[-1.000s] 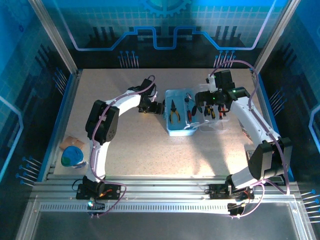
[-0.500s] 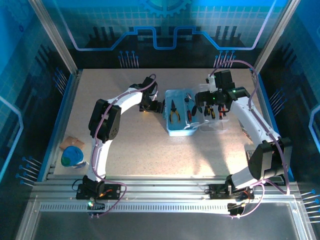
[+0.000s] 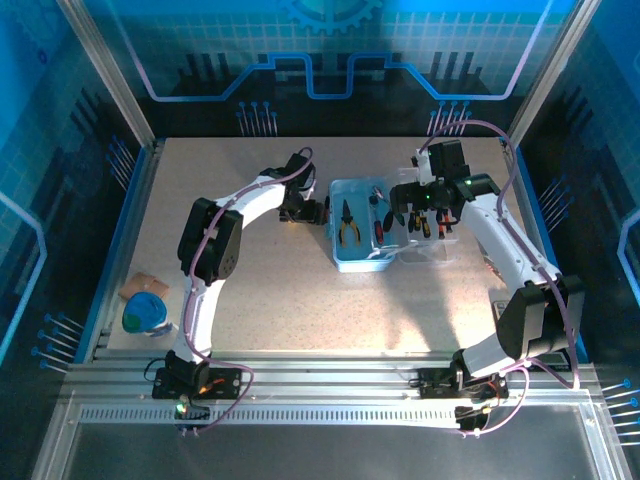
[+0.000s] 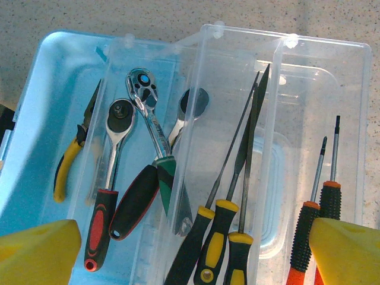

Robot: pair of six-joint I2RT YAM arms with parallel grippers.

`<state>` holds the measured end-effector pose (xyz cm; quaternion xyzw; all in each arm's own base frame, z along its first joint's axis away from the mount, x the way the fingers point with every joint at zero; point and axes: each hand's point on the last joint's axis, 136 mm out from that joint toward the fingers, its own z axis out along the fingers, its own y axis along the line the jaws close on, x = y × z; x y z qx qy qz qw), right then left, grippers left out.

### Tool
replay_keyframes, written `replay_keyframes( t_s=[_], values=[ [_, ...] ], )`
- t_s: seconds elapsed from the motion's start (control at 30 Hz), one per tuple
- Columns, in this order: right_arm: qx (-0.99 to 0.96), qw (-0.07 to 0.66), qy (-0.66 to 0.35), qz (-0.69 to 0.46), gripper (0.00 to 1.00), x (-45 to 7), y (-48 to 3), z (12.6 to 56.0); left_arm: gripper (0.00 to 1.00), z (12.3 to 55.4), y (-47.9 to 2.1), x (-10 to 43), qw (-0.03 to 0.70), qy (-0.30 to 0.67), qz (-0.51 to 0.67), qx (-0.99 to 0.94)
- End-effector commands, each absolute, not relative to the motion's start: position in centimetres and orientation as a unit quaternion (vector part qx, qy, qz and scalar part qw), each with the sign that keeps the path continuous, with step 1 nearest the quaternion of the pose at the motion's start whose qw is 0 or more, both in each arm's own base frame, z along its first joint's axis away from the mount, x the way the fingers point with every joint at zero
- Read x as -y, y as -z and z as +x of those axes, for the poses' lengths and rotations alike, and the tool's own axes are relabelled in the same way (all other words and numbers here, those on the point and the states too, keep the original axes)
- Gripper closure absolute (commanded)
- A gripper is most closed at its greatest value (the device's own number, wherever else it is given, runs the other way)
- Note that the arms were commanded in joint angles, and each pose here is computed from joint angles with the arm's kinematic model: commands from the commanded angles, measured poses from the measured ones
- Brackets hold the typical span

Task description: Pack the tool kit

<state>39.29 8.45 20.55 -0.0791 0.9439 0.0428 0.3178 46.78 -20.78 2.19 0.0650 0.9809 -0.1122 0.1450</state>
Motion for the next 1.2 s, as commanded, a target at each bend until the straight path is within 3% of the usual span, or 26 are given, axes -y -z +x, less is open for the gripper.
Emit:
replay_keyframes(
  t_s=[0.0,0.23,0.63,1.17],
  values=[
    [-0.942,0.319,-0.052,-0.091,0.0,-9.0,-21.0,38.7,0.3,46.6,-2.7,18.4,0.152,0.082,0.056,-0.983],
    [-0.942,0.32,-0.054,-0.09,0.0,-9.0,-21.1,38.6,0.3,47.0,-4.5,18.0,0.168,0.08,0.052,-0.981],
    [-0.941,0.32,-0.057,-0.092,0.0,-9.1,-21.1,38.7,0.24,50.6,-7.1,22.2,0.182,0.206,0.025,-0.961],
    [-0.941,0.32,-0.057,-0.094,0.0,-9.2,-21.3,38.9,0.23,52.6,-5.1,21.6,0.161,0.159,0.011,-0.974]
  ],
)
